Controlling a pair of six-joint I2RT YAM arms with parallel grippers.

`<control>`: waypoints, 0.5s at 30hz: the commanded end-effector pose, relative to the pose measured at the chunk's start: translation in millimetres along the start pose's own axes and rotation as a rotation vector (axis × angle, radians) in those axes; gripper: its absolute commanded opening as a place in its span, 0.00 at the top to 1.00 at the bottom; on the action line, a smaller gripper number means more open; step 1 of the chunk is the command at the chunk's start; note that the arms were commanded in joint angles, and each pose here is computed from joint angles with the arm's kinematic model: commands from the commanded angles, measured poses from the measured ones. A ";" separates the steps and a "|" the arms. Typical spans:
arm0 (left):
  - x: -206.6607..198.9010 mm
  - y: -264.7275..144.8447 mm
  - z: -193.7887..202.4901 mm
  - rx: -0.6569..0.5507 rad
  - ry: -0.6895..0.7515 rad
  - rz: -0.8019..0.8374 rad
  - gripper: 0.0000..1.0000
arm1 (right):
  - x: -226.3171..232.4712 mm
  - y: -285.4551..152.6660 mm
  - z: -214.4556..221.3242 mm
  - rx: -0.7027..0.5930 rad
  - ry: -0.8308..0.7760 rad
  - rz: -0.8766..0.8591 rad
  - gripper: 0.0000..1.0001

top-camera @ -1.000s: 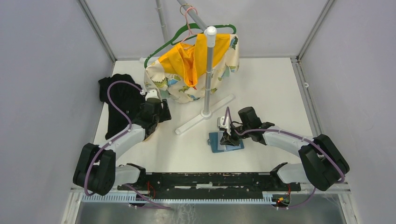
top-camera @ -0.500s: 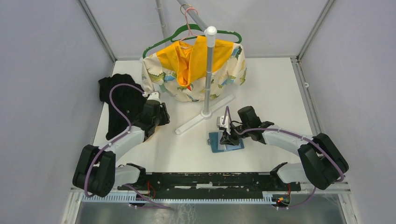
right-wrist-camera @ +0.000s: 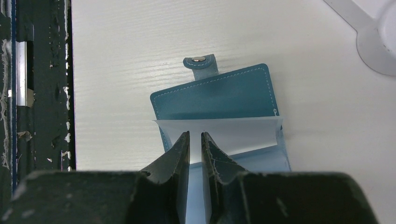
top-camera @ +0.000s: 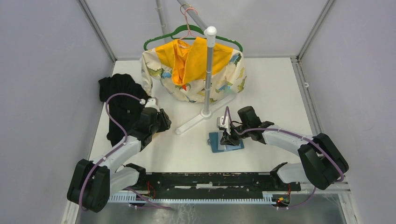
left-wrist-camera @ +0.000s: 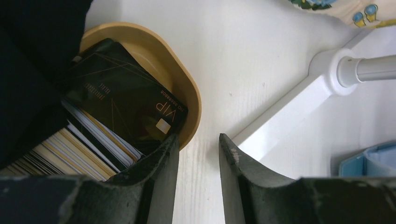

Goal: Put the credit cards into the card holder
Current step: Turn over the card holder at the center of the board.

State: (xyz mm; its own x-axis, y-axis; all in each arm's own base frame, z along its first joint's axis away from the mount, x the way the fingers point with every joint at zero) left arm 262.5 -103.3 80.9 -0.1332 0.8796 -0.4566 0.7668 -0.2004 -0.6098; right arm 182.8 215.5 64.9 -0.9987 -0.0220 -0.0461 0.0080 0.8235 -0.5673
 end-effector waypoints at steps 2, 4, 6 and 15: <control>-5.6 -13.4 28.6 0.089 -0.073 0.045 0.58 | -11.7 -2.2 -19.8 -0.043 -0.052 0.019 0.80; -7.6 -17.6 35.4 0.097 -0.087 0.056 0.58 | -11.4 -2.3 -19.0 -0.042 -0.049 0.018 0.80; -11.4 -21.3 40.6 0.097 -0.102 0.071 0.58 | -11.6 -2.0 -18.7 -0.041 -0.049 0.018 0.80; -18.1 -33.9 64.8 0.131 -0.107 0.078 0.58 | -11.4 -2.3 -18.8 -0.040 -0.050 0.017 0.80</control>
State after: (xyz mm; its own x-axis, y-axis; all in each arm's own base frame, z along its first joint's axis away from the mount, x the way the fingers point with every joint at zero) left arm 220.4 -137.8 80.1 -0.0857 0.8265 -0.5564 0.7403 -0.3209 -0.5907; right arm 183.0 215.4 64.9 -0.9984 -0.0248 -0.0499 0.0079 0.8234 -0.5675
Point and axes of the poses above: each gripper's point midway between its finger pads, its own y axis out along the fingers, its own x axis along the line the jaws close on, z = x × y, the point moved 3 cm from there along -y, back along the fingers, and after that the axes turned 10 degrees about -y, right-handed, at the moved point
